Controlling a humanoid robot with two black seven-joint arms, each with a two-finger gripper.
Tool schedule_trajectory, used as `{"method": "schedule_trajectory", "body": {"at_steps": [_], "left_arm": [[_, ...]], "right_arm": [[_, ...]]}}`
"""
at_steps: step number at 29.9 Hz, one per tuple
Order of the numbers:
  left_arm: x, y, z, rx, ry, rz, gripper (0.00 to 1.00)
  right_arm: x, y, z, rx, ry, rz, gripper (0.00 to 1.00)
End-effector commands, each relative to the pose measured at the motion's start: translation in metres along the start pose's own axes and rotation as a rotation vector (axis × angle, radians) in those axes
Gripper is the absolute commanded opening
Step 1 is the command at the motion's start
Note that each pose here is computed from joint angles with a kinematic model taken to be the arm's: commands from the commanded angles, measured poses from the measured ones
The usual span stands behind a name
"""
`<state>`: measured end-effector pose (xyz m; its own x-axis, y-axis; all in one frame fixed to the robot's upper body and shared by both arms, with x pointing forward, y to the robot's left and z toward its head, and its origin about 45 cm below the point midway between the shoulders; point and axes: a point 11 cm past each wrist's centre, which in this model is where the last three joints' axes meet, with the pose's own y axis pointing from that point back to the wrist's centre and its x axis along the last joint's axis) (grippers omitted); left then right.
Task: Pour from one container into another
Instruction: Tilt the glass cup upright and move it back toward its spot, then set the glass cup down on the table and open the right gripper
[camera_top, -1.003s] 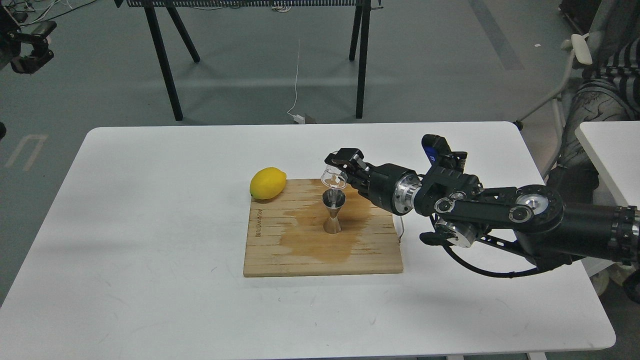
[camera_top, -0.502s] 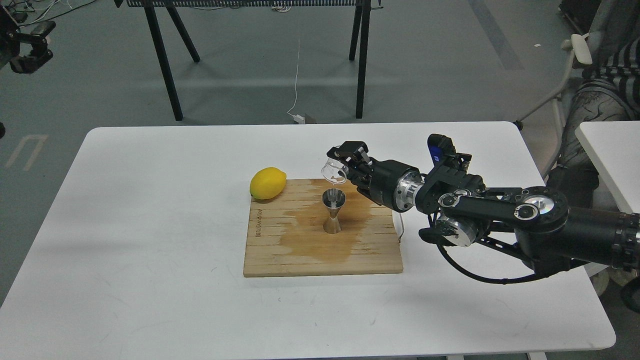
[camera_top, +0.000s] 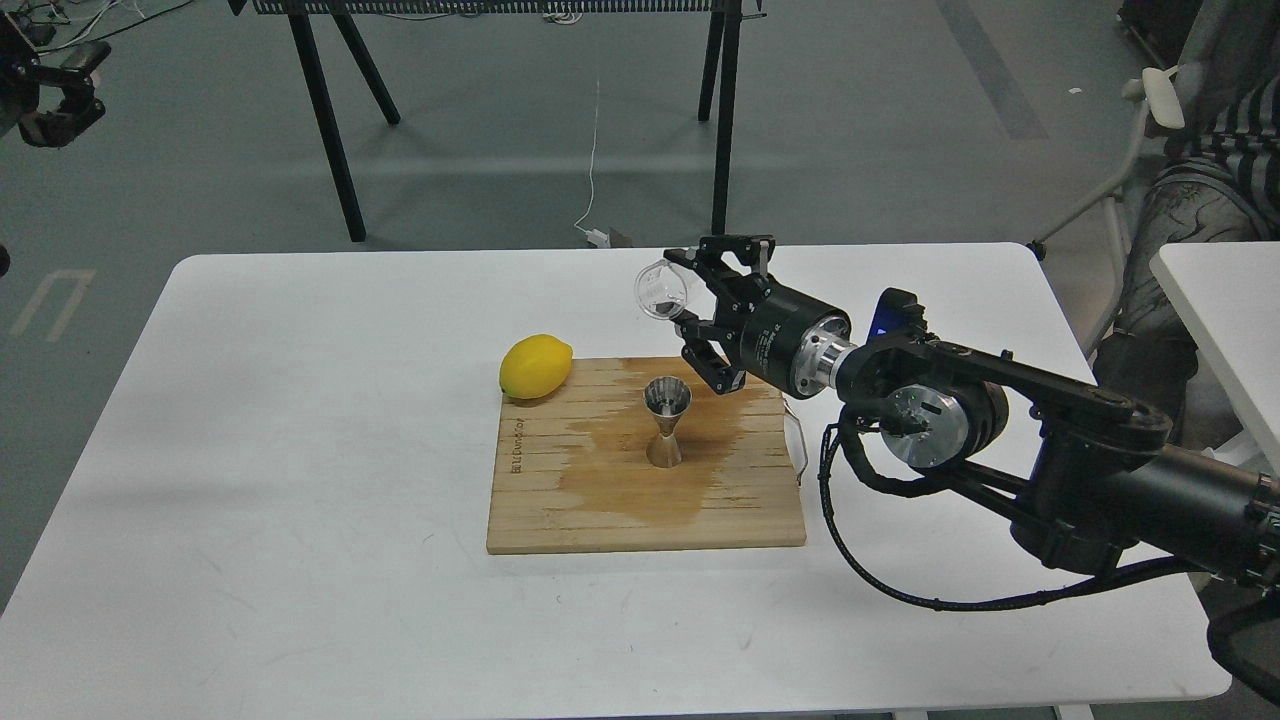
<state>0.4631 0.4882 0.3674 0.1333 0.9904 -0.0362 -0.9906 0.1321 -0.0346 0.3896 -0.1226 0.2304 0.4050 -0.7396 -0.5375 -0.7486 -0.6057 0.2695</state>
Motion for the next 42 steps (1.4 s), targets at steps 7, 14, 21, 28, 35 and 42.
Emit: {"method": "schedule_trajectory", "body": {"at_steps": [7,14,21,28,35,42], "left_arm": [[0.0,0.0,0.0,0.001,0.001,0.0,1.0],[0.0,0.0,-0.001,0.004,0.001,0.0,1.0],[0.001,0.001,-0.001,0.005,0.0,0.003,1.0],[0.001,0.001,-0.002,0.008,-0.001,0.003,1.0],[0.0,0.0,-0.002,0.008,-0.003,-0.002,1.0],[-0.001,0.0,-0.001,0.008,-0.002,-0.002,1.0]], "right_arm": [[0.071,0.051,-0.045,0.273,-0.445,0.107,0.04],[0.132,0.098,-0.047,0.433,-0.623,0.239,0.04],[0.204,0.144,-0.025,0.578,-0.82,0.431,0.03],[0.236,0.151,0.039,0.615,-1.037,0.555,0.04],[0.237,0.146,0.089,0.673,-1.115,0.508,0.05],[0.233,0.138,0.101,0.674,-1.134,0.498,0.06]]}}
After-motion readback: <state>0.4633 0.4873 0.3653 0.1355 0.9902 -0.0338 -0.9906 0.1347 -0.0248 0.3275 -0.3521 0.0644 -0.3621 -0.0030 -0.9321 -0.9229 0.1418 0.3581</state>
